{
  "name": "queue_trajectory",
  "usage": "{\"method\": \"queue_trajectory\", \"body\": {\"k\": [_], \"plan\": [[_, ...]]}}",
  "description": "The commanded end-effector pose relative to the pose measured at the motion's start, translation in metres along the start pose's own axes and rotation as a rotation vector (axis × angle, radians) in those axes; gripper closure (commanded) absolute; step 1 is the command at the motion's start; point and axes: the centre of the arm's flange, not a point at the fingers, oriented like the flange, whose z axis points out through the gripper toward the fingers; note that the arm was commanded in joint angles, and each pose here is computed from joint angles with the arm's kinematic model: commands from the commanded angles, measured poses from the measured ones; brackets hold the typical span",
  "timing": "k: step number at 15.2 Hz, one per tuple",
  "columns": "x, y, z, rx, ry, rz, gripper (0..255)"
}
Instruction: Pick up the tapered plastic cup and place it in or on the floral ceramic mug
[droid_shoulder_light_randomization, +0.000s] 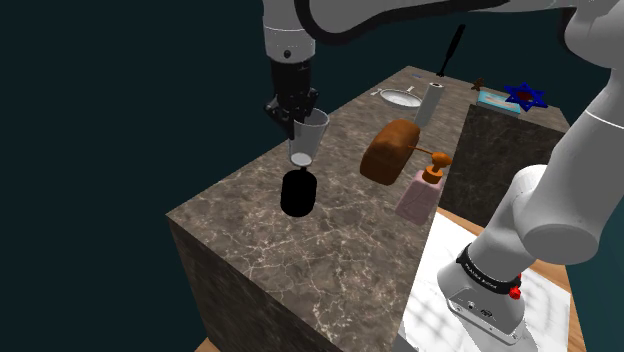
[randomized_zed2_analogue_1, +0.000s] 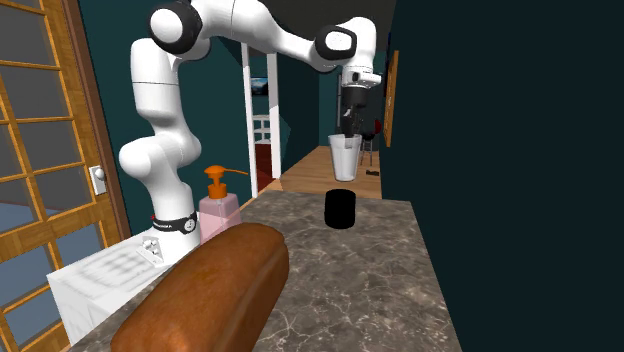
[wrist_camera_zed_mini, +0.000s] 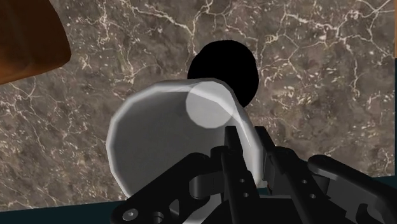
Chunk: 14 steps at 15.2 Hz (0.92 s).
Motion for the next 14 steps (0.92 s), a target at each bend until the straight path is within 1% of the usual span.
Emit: {"method": "queue_trajectory", "body": {"k": [1, 8, 14], "plan": [[0.0, -0.002, 0.011, 0.0, 0.001, 0.0, 255], [0.001, -0.008, 0.047, 0.0, 0.001, 0.0, 255], [0.001, -0.008, 0.05, 0.0, 0.001, 0.0, 255]]}}
